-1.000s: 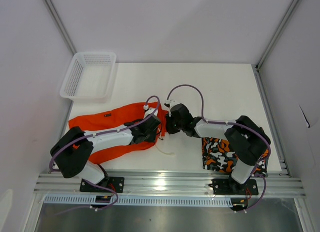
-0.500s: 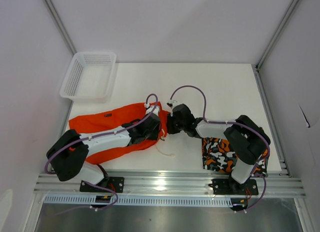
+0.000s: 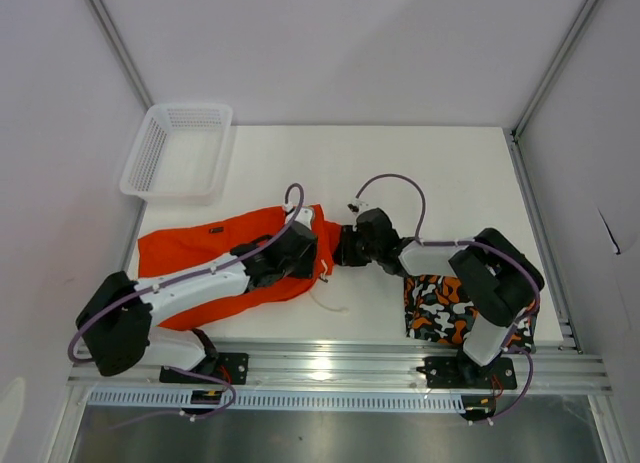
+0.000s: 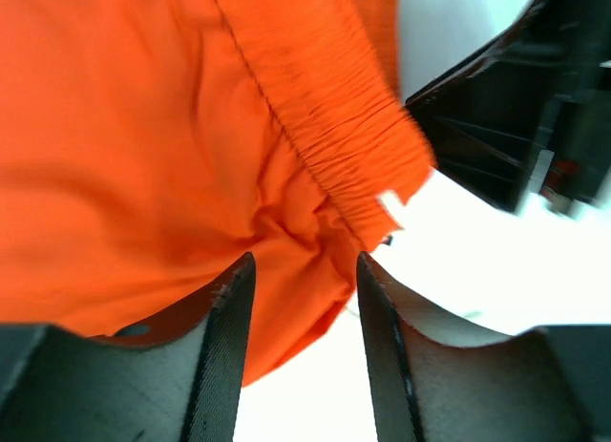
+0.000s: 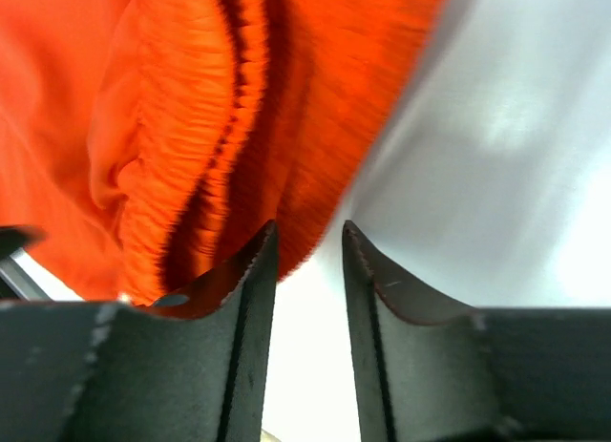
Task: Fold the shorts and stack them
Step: Fold the shorts
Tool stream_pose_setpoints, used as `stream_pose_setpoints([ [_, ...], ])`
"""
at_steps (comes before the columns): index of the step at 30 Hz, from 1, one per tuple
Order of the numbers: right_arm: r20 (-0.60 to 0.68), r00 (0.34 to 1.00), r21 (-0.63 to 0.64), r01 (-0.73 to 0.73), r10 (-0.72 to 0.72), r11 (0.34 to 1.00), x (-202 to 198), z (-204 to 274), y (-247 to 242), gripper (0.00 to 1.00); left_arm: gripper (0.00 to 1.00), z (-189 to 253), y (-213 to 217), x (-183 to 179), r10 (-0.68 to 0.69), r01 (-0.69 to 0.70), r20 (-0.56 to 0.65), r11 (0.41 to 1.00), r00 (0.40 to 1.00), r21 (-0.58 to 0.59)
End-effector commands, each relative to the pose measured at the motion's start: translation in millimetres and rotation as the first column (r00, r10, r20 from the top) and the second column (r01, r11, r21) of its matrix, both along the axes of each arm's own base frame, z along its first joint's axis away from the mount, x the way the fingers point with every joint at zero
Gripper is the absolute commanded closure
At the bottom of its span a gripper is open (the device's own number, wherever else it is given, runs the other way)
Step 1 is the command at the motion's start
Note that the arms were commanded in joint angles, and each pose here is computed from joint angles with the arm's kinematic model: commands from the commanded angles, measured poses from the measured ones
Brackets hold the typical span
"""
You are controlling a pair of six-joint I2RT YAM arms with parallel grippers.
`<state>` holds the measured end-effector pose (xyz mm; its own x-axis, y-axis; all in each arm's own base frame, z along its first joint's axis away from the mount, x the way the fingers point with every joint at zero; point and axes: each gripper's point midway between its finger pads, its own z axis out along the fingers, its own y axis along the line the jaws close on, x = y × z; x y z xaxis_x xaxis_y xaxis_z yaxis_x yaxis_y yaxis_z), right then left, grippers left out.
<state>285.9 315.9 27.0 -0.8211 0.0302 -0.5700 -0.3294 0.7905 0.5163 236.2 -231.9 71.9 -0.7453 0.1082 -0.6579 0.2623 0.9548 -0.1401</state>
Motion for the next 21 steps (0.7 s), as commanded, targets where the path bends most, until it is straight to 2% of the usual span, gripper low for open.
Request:
stream_pose_setpoints([
  [1,0.040,0.998,0.030,0.047,-0.048,0.998,15.4,18.7,-16.7,0.64,0.49,59.1,1.0,8.3,0.007,-0.001,0.093,0.998,0.996,-0.061],
  [6,0.054,0.997,0.064,0.060,-0.063,0.996,25.6,29.3,-24.9,0.57,0.47,87.3,14.3,25.1,0.036,-0.026,0.127,0.996,0.991,-0.080],
  [10,0.079,0.994,0.086,0.072,-0.079,0.994,43.9,45.8,-30.3,0.51,0.45,107.2,19.7,64.1,0.058,-0.031,0.193,0.990,0.979,-0.140],
  [11,0.098,0.992,0.090,0.069,-0.078,0.994,51.7,53.4,-29.1,0.49,0.45,108.4,28.0,76.1,0.058,-0.032,0.209,0.992,0.976,-0.125],
  [13,0.105,0.993,0.097,0.044,-0.054,0.994,55.1,55.6,-24.4,0.40,0.44,110.6,22.0,96.2,0.026,0.001,0.228,0.993,0.973,-0.119],
  [17,0.159,0.987,0.159,-0.034,0.008,0.987,65.9,60.2,-10.9,0.32,0.36,112.5,16.5,127.8,-0.101,0.118,0.284,0.992,0.953,-0.044],
  [21,0.170,0.983,0.243,-0.117,0.077,0.963,73.1,55.2,-8.0,0.32,0.27,107.5,4.5,144.9,-0.223,0.243,0.309,0.969,0.925,-0.030],
])
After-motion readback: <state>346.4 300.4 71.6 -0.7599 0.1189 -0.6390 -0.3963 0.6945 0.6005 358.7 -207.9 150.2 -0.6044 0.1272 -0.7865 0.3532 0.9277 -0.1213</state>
